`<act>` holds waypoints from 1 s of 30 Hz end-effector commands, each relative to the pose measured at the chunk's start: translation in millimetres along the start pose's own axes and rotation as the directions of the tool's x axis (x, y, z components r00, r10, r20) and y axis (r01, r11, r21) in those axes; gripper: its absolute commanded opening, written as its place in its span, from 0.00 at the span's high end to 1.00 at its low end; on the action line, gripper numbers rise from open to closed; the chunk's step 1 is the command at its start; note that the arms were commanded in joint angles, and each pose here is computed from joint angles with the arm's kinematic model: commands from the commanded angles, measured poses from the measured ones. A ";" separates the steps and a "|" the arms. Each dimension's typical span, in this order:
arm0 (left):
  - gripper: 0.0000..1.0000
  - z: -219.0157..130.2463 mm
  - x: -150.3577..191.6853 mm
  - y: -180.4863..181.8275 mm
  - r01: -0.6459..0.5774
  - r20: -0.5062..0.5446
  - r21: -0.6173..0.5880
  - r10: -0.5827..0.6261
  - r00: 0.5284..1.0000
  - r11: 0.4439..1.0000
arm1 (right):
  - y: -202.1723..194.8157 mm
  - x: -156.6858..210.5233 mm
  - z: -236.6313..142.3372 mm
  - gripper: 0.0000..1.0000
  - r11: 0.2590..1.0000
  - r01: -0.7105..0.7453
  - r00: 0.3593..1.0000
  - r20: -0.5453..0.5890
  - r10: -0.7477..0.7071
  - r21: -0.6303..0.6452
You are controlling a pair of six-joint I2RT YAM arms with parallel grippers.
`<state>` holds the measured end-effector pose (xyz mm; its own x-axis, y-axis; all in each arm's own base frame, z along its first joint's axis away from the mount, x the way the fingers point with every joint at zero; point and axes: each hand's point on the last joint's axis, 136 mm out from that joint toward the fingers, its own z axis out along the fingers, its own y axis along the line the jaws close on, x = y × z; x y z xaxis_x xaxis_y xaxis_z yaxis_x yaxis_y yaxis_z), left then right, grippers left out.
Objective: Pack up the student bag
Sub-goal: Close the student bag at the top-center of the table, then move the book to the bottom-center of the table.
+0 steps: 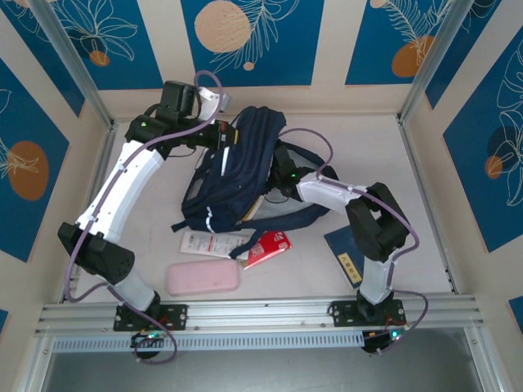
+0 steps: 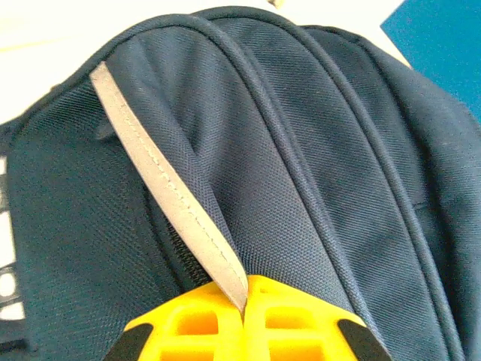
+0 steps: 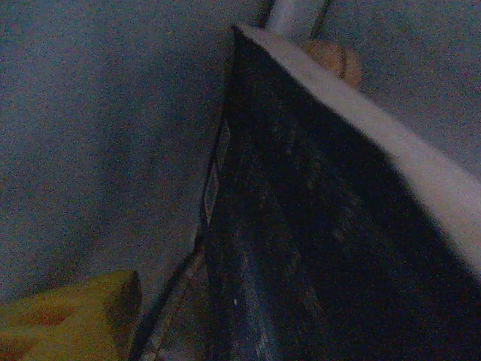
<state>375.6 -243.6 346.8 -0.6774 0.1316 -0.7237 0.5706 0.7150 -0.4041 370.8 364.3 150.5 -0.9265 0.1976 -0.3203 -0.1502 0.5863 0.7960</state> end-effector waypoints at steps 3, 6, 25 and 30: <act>1.00 -1.8 -46.0 54.4 0.065 0.168 -0.135 -0.042 0.985 0.989 | 27.8 -17.9 -70.0 0.25 0.984 0.176 0.976 0.138 -0.169 -0.039; 1.00 11.3 -38.6 84.0 0.089 0.135 -0.223 -0.060 0.989 0.971 | 23.6 -13.7 -101.4 0.24 0.976 0.216 0.953 0.216 -0.212 0.004; 0.91 98.2 28.7 75.4 0.117 -0.072 -0.130 -0.127 0.989 0.985 | -176.6 104.2 -248.2 0.44 0.713 -0.260 0.957 0.273 0.099 0.651; 0.59 95.1 43.2 62.9 0.177 -0.066 -0.100 -0.184 0.981 0.979 | -235.6 129.0 -273.4 0.39 0.399 -0.468 0.880 0.379 0.285 0.789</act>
<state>436.1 -255.3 219.2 -0.8107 0.0789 -0.5801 0.3881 0.8143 -0.4316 217.3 69.2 83.4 -0.7859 0.5334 -0.3129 0.4791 0.8451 0.2373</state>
